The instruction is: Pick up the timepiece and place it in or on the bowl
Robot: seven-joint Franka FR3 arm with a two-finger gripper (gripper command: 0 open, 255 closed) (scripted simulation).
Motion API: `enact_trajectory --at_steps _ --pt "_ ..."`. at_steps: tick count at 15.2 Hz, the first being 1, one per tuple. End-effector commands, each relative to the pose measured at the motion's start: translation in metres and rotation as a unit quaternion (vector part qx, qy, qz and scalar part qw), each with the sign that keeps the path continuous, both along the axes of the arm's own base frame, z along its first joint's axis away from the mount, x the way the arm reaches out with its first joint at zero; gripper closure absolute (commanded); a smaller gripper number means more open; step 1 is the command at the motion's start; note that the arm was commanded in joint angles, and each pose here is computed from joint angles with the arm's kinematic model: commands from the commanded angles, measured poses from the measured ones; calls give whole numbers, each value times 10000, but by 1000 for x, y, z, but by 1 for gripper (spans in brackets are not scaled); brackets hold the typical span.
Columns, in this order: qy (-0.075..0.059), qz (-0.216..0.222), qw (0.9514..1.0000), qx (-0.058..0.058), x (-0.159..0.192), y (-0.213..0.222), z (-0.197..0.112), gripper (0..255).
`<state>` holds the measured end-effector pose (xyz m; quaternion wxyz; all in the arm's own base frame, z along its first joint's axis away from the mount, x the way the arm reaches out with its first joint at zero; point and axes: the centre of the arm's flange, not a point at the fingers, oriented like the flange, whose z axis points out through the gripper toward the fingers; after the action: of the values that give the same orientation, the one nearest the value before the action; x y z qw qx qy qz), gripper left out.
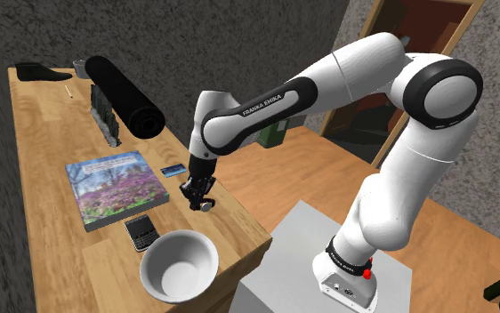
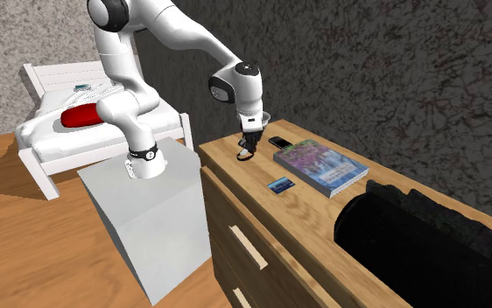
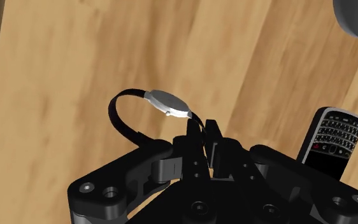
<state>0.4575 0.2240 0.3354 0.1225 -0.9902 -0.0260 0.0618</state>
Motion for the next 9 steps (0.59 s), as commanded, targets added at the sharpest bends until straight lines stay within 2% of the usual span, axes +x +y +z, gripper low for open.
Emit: enact_trajectory --at_steps 1,5,9 --pt "2 -1 10000 -1 0 0 0 255" --pt "2 -1 10000 -1 0 0 0 255" --pt "2 -1 10000 -1 0 0 21 255"
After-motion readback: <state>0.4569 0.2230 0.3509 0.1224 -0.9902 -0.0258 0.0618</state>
